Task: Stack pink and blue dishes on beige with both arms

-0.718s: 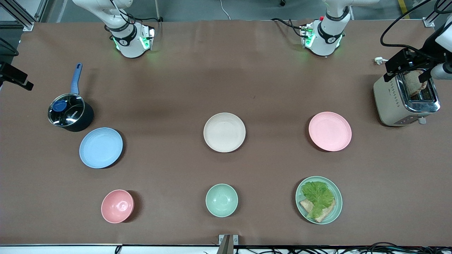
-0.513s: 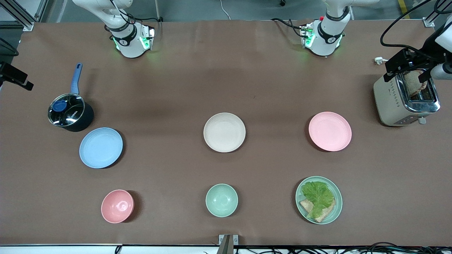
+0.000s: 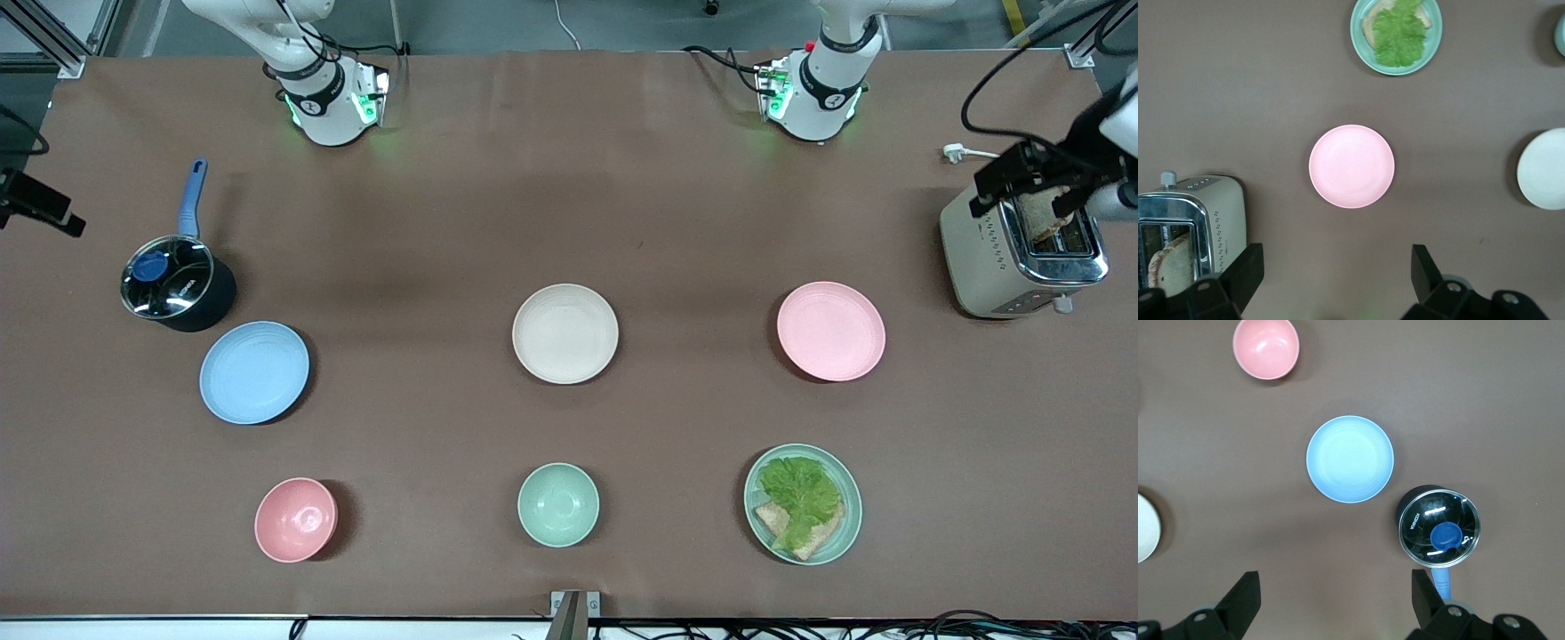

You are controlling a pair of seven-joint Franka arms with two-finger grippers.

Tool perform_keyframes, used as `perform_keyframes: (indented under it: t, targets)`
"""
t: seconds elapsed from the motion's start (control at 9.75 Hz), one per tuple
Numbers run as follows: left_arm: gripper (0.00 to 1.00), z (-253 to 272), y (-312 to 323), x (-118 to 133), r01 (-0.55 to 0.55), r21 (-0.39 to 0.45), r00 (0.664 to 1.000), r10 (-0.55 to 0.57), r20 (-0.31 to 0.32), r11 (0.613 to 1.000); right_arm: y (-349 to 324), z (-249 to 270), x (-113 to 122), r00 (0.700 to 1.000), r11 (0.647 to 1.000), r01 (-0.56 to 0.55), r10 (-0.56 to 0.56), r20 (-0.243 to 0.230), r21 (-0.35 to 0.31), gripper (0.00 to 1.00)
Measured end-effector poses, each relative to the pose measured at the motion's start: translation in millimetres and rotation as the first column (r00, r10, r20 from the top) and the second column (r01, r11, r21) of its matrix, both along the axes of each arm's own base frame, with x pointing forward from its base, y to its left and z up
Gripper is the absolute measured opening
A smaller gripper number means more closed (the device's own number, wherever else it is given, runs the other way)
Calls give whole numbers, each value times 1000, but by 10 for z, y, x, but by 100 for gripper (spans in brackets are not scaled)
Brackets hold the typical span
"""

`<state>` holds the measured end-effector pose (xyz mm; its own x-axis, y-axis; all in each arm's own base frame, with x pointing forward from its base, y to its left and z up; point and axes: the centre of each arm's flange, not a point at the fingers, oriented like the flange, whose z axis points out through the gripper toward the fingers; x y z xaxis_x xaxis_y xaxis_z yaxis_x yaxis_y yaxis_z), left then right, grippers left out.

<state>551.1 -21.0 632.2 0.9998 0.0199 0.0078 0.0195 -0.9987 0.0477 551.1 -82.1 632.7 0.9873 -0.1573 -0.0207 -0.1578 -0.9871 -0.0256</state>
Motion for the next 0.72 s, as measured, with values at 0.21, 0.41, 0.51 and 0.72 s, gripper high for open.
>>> perform_keyframes:
  t: [0.21,0.41,0.51,0.72]
  targets:
    - [98,-801,290,211,0,-19,1000,0,13,1000,-324,-387,168,998,999,-53,53,-36,2,100]
    - [98,-1658,392,292,11,-40,1000,-11,-11,999,-712,-1170,408,994,994,-102,103,-41,27,100]
    - [99,-2029,388,332,23,-61,999,-26,-42,998,-850,-1669,477,992,991,-120,122,-28,56,100]
    - [100,-2698,368,451,48,-109,995,-58,-82,993,-1061,-2695,500,993,988,-114,116,-12,108,100]
